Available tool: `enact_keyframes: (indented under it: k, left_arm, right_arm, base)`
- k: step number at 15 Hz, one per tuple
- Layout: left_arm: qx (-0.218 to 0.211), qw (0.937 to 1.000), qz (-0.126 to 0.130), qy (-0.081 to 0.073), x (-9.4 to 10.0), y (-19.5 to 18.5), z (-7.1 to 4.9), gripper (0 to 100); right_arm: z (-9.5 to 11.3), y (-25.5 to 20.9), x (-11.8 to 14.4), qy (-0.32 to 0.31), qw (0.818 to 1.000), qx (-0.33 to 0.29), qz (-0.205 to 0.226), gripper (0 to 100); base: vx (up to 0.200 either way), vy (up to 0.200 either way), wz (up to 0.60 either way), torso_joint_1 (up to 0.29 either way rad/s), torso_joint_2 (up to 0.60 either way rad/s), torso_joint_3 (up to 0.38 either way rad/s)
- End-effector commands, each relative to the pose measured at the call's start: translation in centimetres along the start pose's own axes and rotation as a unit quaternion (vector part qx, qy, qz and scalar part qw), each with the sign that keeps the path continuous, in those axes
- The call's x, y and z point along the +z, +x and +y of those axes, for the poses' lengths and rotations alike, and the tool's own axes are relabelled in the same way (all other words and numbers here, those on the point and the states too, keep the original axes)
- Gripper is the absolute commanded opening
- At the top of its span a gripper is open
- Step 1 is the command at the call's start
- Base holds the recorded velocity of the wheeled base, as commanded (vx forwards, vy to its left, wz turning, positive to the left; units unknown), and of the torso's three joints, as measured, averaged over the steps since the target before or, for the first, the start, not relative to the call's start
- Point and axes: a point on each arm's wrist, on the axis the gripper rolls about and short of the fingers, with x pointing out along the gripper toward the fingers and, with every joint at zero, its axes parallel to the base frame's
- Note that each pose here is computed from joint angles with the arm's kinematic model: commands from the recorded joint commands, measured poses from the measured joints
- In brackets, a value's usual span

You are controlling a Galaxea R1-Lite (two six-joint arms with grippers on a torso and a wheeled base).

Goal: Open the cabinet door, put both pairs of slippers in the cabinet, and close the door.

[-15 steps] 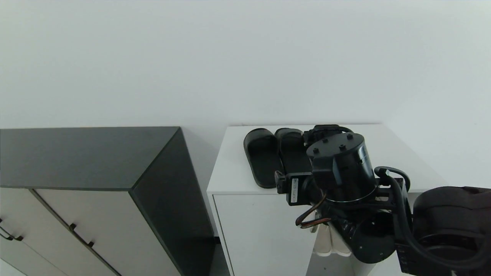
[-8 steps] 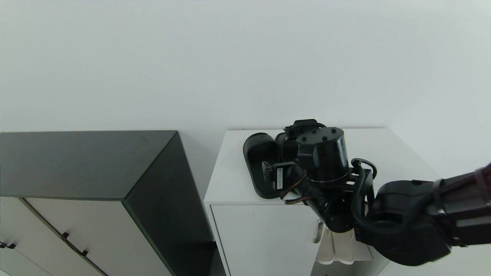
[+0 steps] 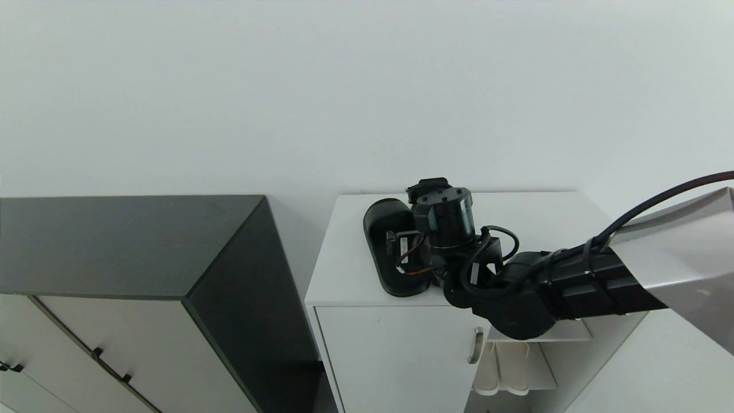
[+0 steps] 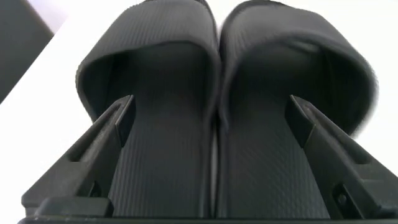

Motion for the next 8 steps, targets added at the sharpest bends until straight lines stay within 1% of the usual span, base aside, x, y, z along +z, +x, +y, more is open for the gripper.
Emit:
enact_keyframes:
  k: [1, 2, 4, 5, 8]
  left_arm:
    - [0.000, 1.0000, 0.001, 0.000, 0.0, 0.0, 0.0, 0]
    - [0.000, 1.0000, 0.001, 0.000, 0.0, 0.0, 0.0, 0]
    - [0.000, 1.0000, 0.001, 0.000, 0.0, 0.0, 0.0, 0]
    - [0.000, 1.0000, 0.001, 0.000, 0.0, 0.0, 0.0, 0]
    - [0.000, 1.0000, 0.001, 0.001, 0.0, 0.0, 0.0, 0]
  right_arm:
    - [0.1, 1.9, -0.6, 0.000, 1.000, -0.007, -0.001, 100]
    - [0.2, 2.3, -0.6, 0.001, 1.000, 0.001, 0.000, 100]
    - [0.1, 3.4, -0.6, -0.001, 1.000, -0.002, -0.005, 100]
    - [0.0, 4.0, -0.7, 0.000, 1.000, -0.004, -0.006, 0]
    - [0.1, 4.6, -0.8, 0.002, 1.000, -0.006, -0.009, 0]
  base:
    - [0.000, 0.000, 0.00, 0.000, 0.00, 0.000]
    - [0.000, 0.000, 0.00, 0.000, 0.00, 0.000]
    - [0.000, 0.000, 0.00, 0.000, 0.00, 0.000]
    - [0.000, 0.000, 0.00, 0.000, 0.00, 0.000]
    - [0.000, 0.000, 0.00, 0.000, 0.00, 0.000]
